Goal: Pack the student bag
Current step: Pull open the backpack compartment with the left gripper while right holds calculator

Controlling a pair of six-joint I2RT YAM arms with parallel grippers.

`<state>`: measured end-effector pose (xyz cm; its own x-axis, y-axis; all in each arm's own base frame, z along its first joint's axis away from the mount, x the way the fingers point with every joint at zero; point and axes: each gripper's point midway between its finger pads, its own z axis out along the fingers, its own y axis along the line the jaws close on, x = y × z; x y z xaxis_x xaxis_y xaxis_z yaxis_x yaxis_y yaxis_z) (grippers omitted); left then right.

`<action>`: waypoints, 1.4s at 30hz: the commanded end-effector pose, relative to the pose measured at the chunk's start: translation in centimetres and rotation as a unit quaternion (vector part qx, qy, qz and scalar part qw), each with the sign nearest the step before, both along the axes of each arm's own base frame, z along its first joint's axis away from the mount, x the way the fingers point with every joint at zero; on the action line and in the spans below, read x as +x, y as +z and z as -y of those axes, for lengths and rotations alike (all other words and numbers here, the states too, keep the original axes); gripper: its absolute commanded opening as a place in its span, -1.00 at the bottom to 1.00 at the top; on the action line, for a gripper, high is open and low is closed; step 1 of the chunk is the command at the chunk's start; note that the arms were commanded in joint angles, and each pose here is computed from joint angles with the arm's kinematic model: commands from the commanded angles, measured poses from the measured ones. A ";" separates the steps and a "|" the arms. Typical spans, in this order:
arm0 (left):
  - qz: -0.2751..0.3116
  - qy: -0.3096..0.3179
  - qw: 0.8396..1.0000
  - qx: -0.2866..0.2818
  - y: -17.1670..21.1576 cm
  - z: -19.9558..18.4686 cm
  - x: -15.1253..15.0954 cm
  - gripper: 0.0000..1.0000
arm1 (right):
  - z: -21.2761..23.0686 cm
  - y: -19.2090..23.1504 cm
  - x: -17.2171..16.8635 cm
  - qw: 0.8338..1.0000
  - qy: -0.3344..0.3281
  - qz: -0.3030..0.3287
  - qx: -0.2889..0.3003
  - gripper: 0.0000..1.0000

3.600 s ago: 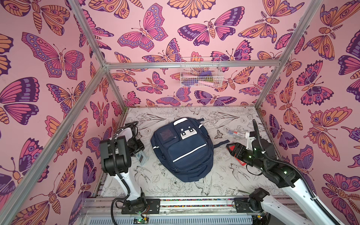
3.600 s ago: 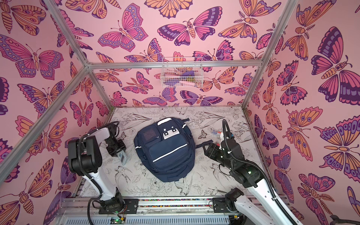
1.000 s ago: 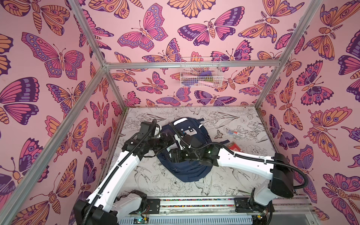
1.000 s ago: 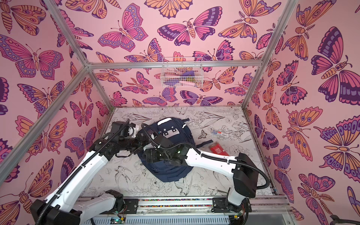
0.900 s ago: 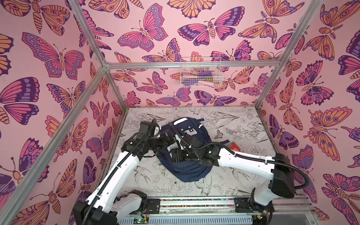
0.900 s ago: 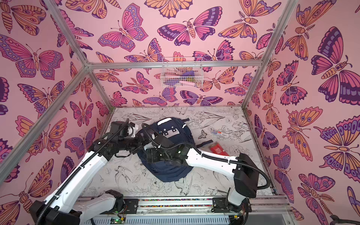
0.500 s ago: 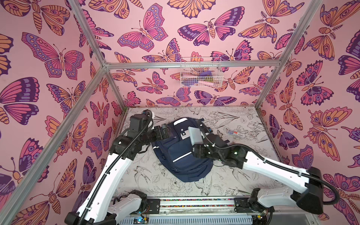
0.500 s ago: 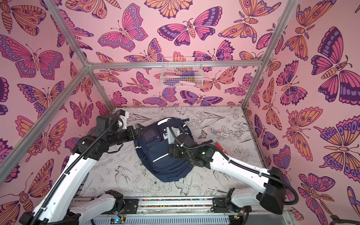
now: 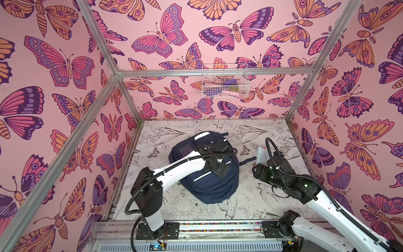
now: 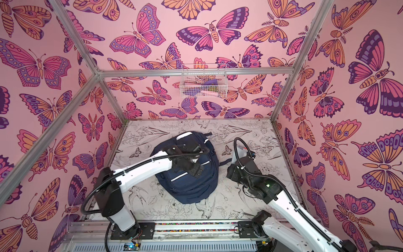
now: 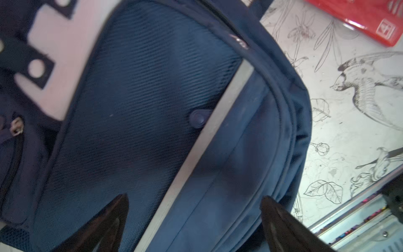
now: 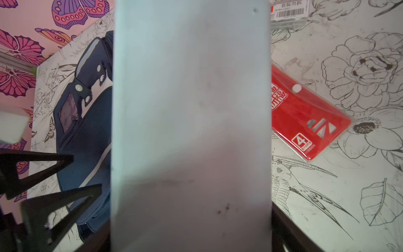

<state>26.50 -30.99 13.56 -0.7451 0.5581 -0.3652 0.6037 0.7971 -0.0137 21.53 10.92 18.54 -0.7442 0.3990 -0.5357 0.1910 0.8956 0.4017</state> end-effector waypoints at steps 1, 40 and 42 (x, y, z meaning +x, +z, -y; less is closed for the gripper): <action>0.042 -0.029 0.997 0.066 -0.5 0.3 0.8 0.88 | 0.4 -0.1 -0.5 1.000 -0.005 -0.009 0.004 0.35; 0.090 0.071 0.943 -0.314 12.9 -2.0 2.4 -1.00 | -12.5 -2.6 3.4 0.978 0.196 -0.055 -0.054 0.28; 0.079 0.070 0.939 -0.328 13.1 -1.9 2.3 -1.00 | -14.3 -2.7 3.6 0.974 0.213 -0.051 -0.061 0.28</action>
<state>28.70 -27.35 22.47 -0.7414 0.1761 -0.6476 0.4809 0.8124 -0.3296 23.87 22.71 13.86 -0.9176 0.0206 -0.3970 -0.1008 0.9540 0.2823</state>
